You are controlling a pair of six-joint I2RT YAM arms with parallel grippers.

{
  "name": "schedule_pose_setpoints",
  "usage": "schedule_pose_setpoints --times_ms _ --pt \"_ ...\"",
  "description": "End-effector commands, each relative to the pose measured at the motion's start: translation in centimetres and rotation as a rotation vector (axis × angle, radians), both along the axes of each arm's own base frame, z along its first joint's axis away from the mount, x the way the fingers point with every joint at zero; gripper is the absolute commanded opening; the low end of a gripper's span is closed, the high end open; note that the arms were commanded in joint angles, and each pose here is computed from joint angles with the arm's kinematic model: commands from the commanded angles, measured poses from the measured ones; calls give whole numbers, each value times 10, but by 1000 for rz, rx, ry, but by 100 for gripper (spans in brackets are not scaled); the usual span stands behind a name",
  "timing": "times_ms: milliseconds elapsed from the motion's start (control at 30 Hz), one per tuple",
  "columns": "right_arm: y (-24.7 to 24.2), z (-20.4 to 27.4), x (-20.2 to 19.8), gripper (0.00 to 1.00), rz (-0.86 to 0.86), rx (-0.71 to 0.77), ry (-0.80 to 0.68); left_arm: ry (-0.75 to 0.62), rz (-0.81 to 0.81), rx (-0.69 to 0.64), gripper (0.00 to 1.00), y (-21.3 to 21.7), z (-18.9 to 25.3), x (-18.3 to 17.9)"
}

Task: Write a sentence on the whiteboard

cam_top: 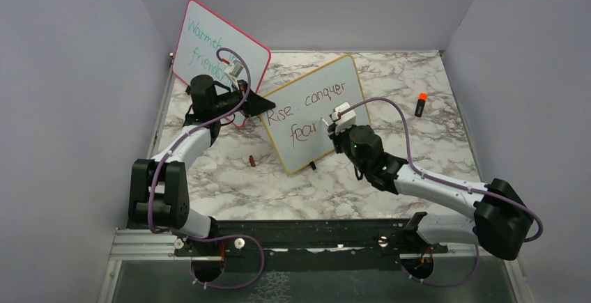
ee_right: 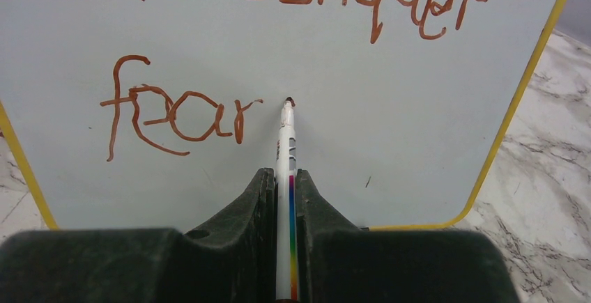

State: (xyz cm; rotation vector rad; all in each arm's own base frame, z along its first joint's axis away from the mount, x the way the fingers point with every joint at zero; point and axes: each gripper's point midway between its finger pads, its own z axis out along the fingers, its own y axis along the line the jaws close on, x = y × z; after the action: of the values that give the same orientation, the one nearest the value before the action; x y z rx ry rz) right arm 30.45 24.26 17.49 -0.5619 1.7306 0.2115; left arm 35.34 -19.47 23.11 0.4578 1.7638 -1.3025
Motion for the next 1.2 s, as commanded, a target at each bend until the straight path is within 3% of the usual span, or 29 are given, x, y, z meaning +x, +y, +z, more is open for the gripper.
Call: schedule_pose_setpoints --times_ms 0,467,867,1167 --pt "12 6 -2 1 57 30 2 19 -23 3 0 0 -6 -4" --pt "5 -12 -12 1 66 -12 67 19 -23 3 0 0 -6 -3" --pt "-24 -18 -10 1 -79 -21 70 14 -22 4 0 0 -5 -4" --pt "-16 -32 -21 0 -2 -47 130 15 -21 4 0 0 -5 -4"
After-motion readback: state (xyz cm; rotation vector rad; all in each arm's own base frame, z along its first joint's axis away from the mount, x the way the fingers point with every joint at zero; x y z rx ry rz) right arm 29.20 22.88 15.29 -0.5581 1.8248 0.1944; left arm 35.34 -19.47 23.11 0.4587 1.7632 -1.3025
